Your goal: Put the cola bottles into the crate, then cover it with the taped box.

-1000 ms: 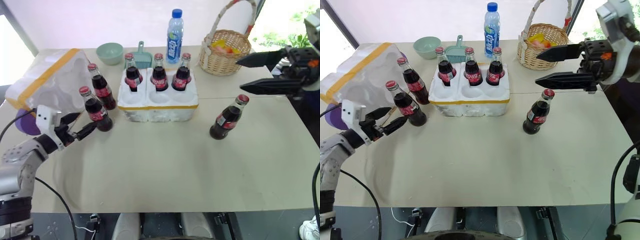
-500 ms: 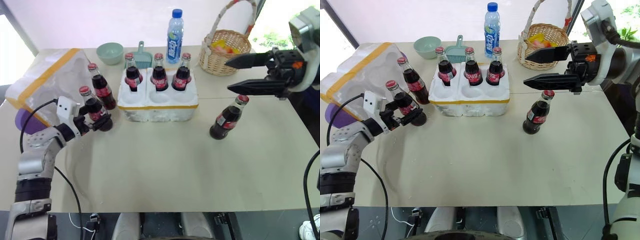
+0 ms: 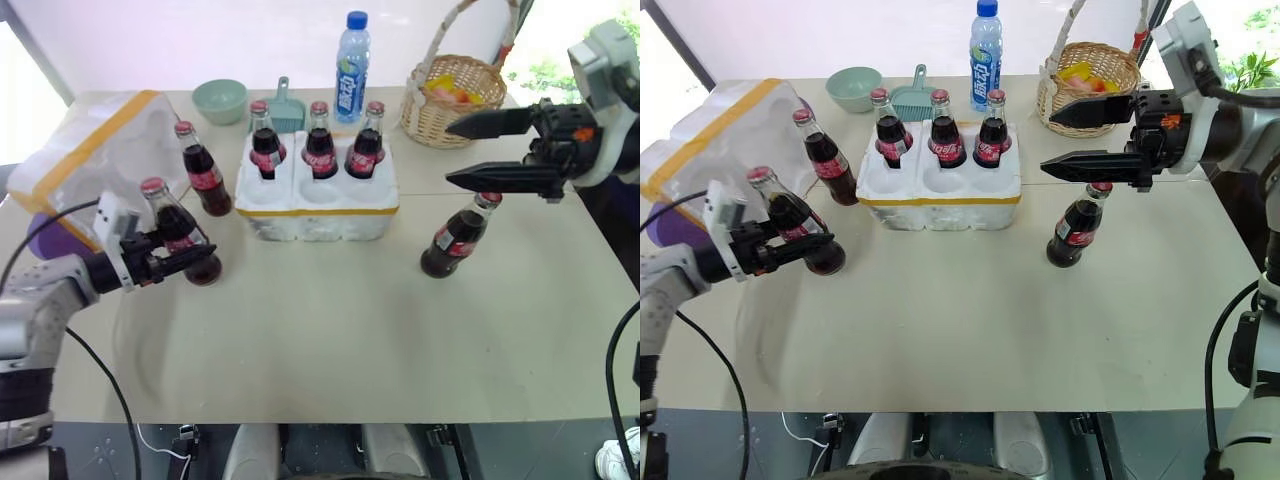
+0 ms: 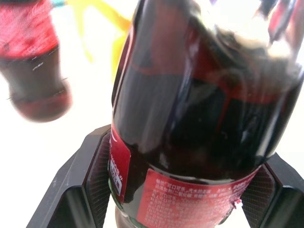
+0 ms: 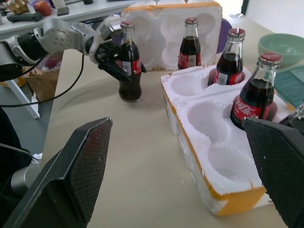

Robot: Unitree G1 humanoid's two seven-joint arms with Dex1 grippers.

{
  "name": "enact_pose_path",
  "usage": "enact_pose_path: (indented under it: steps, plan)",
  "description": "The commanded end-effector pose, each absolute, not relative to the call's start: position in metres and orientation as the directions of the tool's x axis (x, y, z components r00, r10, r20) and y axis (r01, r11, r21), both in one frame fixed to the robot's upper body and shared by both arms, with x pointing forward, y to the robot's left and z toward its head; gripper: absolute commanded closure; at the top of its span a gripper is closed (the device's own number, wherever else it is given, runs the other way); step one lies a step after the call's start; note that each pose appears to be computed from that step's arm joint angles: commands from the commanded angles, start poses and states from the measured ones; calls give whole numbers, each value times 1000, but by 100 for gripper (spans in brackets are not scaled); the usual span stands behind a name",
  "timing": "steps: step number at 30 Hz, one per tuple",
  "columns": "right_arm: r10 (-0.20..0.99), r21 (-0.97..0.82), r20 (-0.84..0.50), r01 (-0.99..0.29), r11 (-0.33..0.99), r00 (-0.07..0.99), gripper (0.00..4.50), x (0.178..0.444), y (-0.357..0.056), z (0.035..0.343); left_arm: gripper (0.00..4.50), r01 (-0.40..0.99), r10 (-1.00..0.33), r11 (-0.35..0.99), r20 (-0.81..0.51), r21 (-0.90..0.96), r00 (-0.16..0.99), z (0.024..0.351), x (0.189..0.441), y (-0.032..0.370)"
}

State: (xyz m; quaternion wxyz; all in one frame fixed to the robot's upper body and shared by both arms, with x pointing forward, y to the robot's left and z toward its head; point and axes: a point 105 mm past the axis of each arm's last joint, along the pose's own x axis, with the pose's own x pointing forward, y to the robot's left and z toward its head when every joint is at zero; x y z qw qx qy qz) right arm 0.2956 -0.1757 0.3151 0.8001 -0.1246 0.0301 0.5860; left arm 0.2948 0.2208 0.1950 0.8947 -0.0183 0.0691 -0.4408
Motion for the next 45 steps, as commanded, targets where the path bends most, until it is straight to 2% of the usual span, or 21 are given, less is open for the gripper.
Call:
enact_pose_path:
  steps: [1,3,6,10,13,19,30,34,38,40,41,42,43,45]
  plan:
    - [915,-243,-189,-920,307,356,0,292,-178,326,165,881,-879,472,57,-35,474,253,289,188]
    - [911,-247,-192,-916,315,365,0,293,-178,326,165,899,-892,437,115,-20,437,269,299,169]
    - [904,-256,-205,-912,320,374,0,292,-179,323,165,865,-851,499,210,43,481,295,343,127]
    - [900,-262,-201,-907,331,387,0,292,-178,321,165,864,-833,503,281,30,476,311,373,91]
    - [893,-265,-201,-900,345,402,0,294,-178,318,165,861,-838,506,266,49,477,309,390,67]
    - [880,-268,-195,-887,377,433,0,296,-179,315,165,860,-866,494,160,132,473,288,402,52]
    - [848,-259,-187,-858,444,495,0,309,-184,306,165,869,-892,442,10,220,451,263,399,41]
    - [844,-266,-189,-853,449,502,0,313,-182,303,165,851,-859,475,-88,225,503,232,409,29]
    - [844,-270,-189,-853,447,502,0,315,-181,302,165,814,-806,543,-144,205,574,212,421,34]
    - [844,-272,-189,-853,445,501,0,316,-180,302,62,809,-800,557,-140,187,583,211,421,36]
    - [845,-273,-188,-853,444,500,0,316,-180,301,25,811,-803,556,-133,183,581,211,420,37]
    - [846,-273,-188,-854,443,499,0,316,-180,301,3,813,-807,555,-122,177,578,213,418,39]
    - [847,-274,-187,-855,441,497,0,316,-179,301,3,813,-810,555,-109,174,576,215,416,40]
    - [849,-274,-185,-856,439,495,0,316,-179,301,3,821,-833,545,-1,169,553,235,405,45]
